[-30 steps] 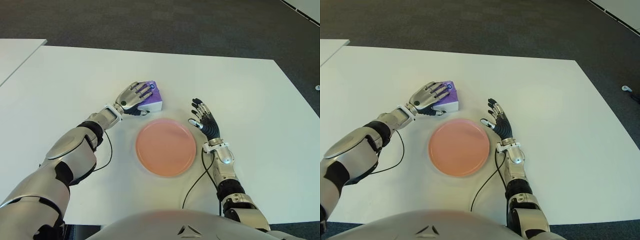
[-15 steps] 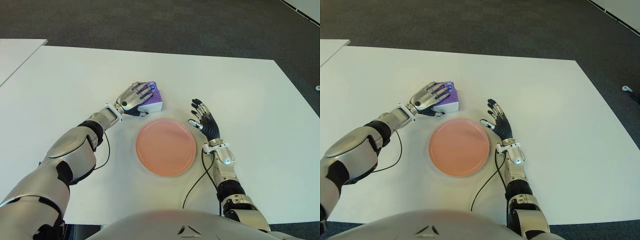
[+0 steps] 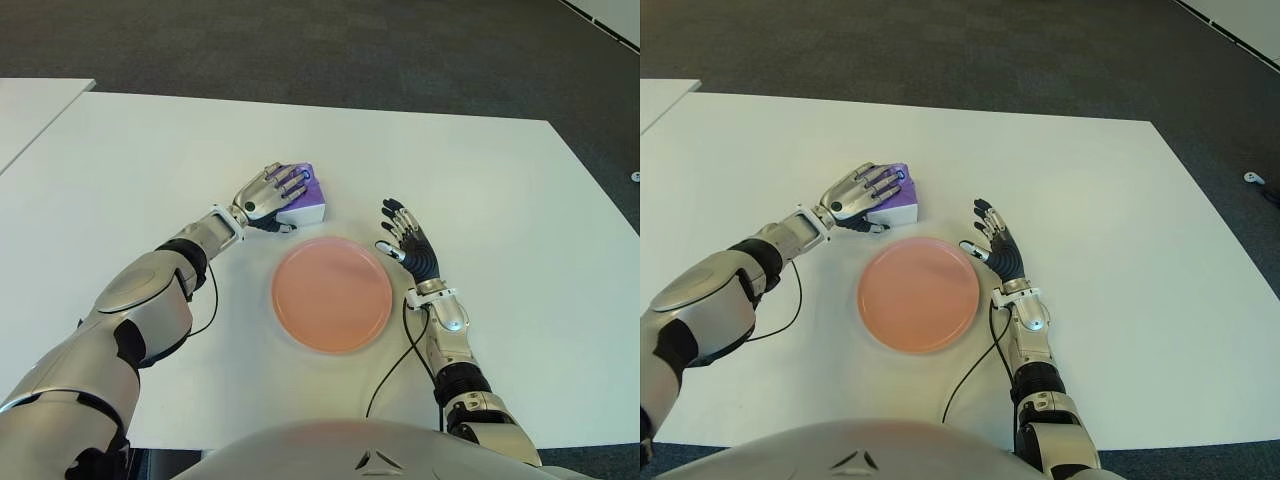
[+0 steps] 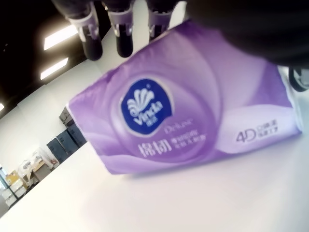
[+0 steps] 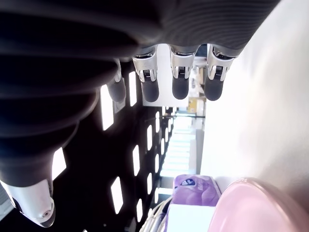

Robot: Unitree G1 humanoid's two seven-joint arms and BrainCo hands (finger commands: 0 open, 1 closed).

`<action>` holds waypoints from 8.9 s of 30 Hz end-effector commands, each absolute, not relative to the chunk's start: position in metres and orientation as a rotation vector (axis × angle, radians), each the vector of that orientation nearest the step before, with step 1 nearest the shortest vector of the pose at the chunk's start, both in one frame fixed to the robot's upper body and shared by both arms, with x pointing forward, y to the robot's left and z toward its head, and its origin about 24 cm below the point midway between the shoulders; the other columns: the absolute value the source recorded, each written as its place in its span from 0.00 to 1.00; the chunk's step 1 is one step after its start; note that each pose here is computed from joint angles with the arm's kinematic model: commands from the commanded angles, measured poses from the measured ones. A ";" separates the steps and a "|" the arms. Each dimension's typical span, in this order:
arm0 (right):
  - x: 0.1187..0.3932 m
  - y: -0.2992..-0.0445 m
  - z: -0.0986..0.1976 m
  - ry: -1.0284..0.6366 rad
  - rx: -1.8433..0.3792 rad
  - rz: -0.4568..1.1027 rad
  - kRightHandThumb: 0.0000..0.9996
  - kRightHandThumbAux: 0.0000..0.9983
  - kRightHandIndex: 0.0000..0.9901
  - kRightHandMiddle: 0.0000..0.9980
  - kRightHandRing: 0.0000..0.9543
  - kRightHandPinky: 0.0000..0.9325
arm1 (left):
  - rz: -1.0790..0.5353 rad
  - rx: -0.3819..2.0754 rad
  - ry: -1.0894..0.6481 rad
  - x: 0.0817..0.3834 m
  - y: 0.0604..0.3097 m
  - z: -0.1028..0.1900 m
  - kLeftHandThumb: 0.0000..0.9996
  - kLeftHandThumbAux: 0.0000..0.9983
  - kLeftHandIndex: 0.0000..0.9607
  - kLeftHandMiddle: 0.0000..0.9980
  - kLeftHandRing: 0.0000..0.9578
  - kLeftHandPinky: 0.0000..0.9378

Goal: Put the tissue paper into the plate.

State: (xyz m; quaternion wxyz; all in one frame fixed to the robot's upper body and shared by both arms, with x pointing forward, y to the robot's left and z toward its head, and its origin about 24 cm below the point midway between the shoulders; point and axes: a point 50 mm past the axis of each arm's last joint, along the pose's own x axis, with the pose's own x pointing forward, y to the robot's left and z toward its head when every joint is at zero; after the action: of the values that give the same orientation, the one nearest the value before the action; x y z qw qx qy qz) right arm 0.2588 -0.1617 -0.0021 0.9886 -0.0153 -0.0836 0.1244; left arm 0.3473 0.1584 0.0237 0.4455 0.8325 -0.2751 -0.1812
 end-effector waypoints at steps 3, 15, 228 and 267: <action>0.199 -0.162 -0.064 0.128 0.041 0.203 0.00 0.64 0.00 0.00 0.00 0.00 | -0.671 2.084 -0.593 0.322 0.161 -0.015 0.26 0.10 0.00 0.00 0.00 0.00; 0.200 -0.163 -0.064 0.137 0.048 0.191 0.00 0.63 0.00 0.00 0.00 0.00 | -0.684 2.059 -0.579 0.322 0.155 -0.015 0.30 0.11 0.00 0.00 0.00 0.00; 0.217 -0.160 -0.064 0.250 0.053 0.127 0.00 0.56 0.00 0.00 0.00 0.00 | -0.930 1.025 -0.688 0.236 0.121 0.082 0.11 0.26 0.00 0.00 0.00 0.00; 0.218 -0.158 -0.064 0.233 0.071 0.137 0.00 0.56 0.00 0.00 0.00 0.00 | -0.428 0.067 -0.496 0.248 0.206 0.129 0.05 0.36 0.00 0.00 0.00 0.00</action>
State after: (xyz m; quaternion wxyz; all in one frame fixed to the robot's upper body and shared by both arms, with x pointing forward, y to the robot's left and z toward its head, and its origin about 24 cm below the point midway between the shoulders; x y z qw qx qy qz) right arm 0.2621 -0.1537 -0.0046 0.9952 0.0135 -0.0393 0.0883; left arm 0.2835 0.1446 0.1402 0.9267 0.1015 -0.2543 -0.2574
